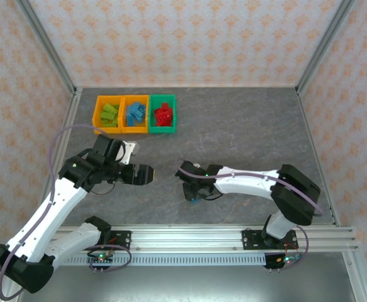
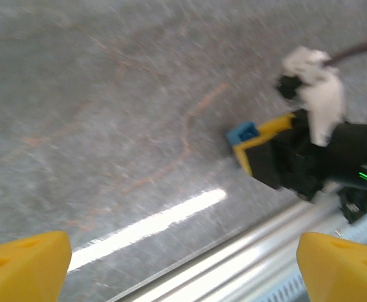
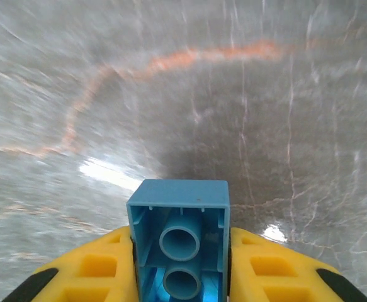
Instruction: Sort the legos into containers by color
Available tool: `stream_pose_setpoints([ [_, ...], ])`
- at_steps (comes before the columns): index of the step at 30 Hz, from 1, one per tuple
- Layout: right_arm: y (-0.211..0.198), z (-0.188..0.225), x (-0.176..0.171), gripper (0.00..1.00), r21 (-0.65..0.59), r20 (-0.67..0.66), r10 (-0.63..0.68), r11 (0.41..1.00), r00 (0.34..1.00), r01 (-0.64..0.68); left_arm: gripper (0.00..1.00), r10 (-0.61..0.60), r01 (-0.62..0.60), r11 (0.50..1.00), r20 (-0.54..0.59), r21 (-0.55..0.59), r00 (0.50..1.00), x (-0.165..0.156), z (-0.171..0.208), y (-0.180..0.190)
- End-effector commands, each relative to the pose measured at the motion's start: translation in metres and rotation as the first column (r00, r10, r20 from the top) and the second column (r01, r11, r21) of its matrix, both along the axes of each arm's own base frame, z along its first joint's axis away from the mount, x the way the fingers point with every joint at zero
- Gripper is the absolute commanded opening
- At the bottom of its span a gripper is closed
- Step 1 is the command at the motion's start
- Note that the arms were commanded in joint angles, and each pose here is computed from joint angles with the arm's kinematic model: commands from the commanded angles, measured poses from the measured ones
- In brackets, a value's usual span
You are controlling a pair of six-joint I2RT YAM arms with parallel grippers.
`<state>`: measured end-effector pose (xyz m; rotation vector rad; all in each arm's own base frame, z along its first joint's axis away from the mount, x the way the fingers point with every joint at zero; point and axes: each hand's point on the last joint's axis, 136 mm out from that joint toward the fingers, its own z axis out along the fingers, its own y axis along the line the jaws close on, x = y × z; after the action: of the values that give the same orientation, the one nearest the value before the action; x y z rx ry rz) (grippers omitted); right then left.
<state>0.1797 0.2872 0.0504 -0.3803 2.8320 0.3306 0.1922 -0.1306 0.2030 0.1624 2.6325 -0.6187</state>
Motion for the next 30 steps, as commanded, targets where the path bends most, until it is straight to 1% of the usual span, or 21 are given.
stream_pose_setpoints([
  [1,0.032,0.084,0.051,0.20,0.200,0.264,-0.065,0.980,0.962,0.011,0.96,0.139,-0.166,0.981,0.233,0.101,0.962,0.029,0.029,0.034],
  [3,0.041,0.116,0.079,0.22,0.259,0.370,-0.109,0.966,0.923,0.010,0.96,0.189,-0.240,0.963,0.339,0.118,0.922,0.042,0.042,0.047],
  [6,0.056,0.147,0.124,0.23,0.350,0.465,-0.171,0.937,0.868,-0.003,0.97,0.204,-0.302,0.940,0.450,0.156,0.869,0.057,0.052,0.061],
  [7,0.062,0.154,0.137,0.23,0.363,0.488,-0.176,0.932,0.855,-0.016,0.97,0.211,-0.324,0.930,0.472,0.171,0.856,0.061,0.054,0.066],
  [9,0.079,0.162,0.166,0.22,0.368,0.522,-0.168,0.929,0.836,-0.043,0.98,0.252,-0.363,0.917,0.464,0.166,0.849,0.063,0.059,0.079],
  [11,0.098,0.164,0.190,0.22,0.361,0.551,-0.146,0.929,0.822,-0.077,0.98,0.278,-0.394,0.906,0.486,0.153,0.829,0.062,0.059,0.089],
  [13,0.116,0.158,0.214,0.22,0.353,0.575,-0.134,0.930,0.807,-0.097,0.98,0.310,-0.421,0.898,0.492,0.131,0.814,0.059,0.056,0.098],
  [15,0.135,0.149,0.241,0.22,0.357,0.595,-0.127,0.927,0.793,-0.119,0.98,0.324,-0.438,0.888,0.490,0.136,0.809,0.056,0.052,0.104],
  [18,0.163,0.134,0.270,0.22,0.379,0.594,-0.104,0.911,0.798,-0.163,0.98,0.314,-0.419,0.898,0.474,0.133,0.823,0.057,0.048,0.100],
  [20,0.186,0.134,0.282,0.23,0.393,0.603,-0.073,0.894,0.795,-0.216,0.99,0.301,-0.401,0.906,0.458,0.137,0.836,0.059,0.045,0.096],
  [23,0.215,0.122,0.293,0.24,0.393,0.593,-0.009,0.876,0.805,-0.280,1.00,0.291,-0.388,0.910,0.441,0.145,0.849,0.061,0.041,0.093],
  [27,0.230,0.119,0.308,0.25,0.389,0.602,-0.010,0.877,0.799,-0.283,1.00,0.291,-0.386,0.911,0.439,0.145,0.850,0.060,0.039,0.093],
  [30,0.234,0.112,0.320,0.30,0.365,0.615,-0.016,0.892,0.789,-0.267,1.00,0.288,-0.384,0.912,0.439,0.146,0.851,0.060,0.039,0.093],
])
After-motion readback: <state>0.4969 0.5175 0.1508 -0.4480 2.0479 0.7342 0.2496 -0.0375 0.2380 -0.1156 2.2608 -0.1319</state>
